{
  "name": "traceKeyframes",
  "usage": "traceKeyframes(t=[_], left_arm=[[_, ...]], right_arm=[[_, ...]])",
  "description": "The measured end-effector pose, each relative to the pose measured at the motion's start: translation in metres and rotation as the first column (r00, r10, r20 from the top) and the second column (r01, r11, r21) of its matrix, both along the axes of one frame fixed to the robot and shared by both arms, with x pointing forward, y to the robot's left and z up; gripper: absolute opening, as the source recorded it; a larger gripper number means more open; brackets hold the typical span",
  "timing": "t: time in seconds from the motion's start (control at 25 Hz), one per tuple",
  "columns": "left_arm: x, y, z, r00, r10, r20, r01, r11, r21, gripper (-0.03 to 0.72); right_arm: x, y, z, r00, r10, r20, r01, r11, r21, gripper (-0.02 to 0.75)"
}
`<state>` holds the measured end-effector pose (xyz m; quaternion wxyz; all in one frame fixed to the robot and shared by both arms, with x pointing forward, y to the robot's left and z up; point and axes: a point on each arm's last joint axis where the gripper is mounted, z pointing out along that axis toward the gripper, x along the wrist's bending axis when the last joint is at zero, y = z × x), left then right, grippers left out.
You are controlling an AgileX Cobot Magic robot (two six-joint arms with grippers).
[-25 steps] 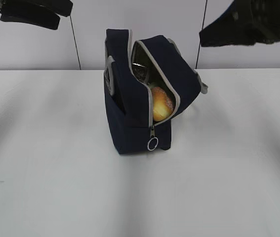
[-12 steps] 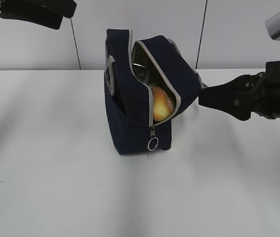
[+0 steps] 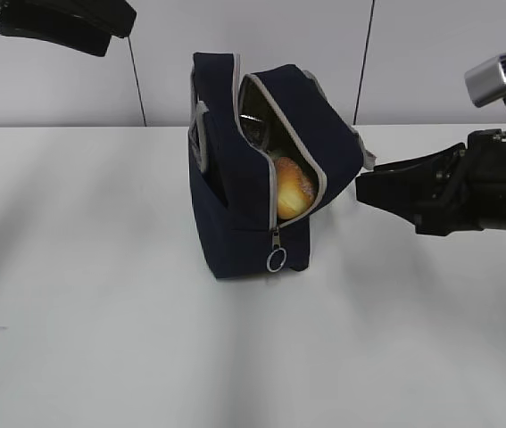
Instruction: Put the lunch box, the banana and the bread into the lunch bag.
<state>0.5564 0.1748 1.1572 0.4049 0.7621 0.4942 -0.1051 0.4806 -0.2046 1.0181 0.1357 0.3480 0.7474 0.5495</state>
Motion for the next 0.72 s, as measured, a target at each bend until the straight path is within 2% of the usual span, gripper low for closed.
traceKeyframes(t=[0.16, 0.36, 0.52, 0.64, 0.72], left_arm=[[0.0, -0.001, 0.0, 1.0, -0.001, -0.002, 0.001, 1.0, 0.004, 0.34], [0.0, -0.001, -0.001, 1.0, 0.001, -0.002, -0.001, 1.0, 0.01, 0.34], [0.0, -0.001, -0.002, 1.0, 0.0, 0.001, 0.0, 1.0, 0.029, 0.339], [0.0, 0.0, -0.003, 1.0, 0.001, 0.0, -0.001, 0.999, 0.036, 0.334], [0.0, 0.0, -0.003, 1.0, 0.002, -0.001, -0.002, 0.999, 0.038, 0.332]], right_arm=[[-0.003, 0.002, -0.005, 1.0, 0.011, 0.014, -0.011, 1.0, -0.024, 0.267], [-0.006, 0.014, -0.012, 0.999, 0.036, 0.021, -0.034, 0.995, -0.095, 0.244], [-0.01, 0.023, -0.019, 0.994, 0.108, -0.003, -0.108, 0.991, -0.082, 0.232], [-0.015, 0.029, -0.024, 0.986, 0.149, -0.071, -0.153, 0.987, -0.05, 0.23], [-0.014, 0.025, -0.03, 0.986, 0.106, -0.126, -0.119, 0.988, -0.099, 0.229]])
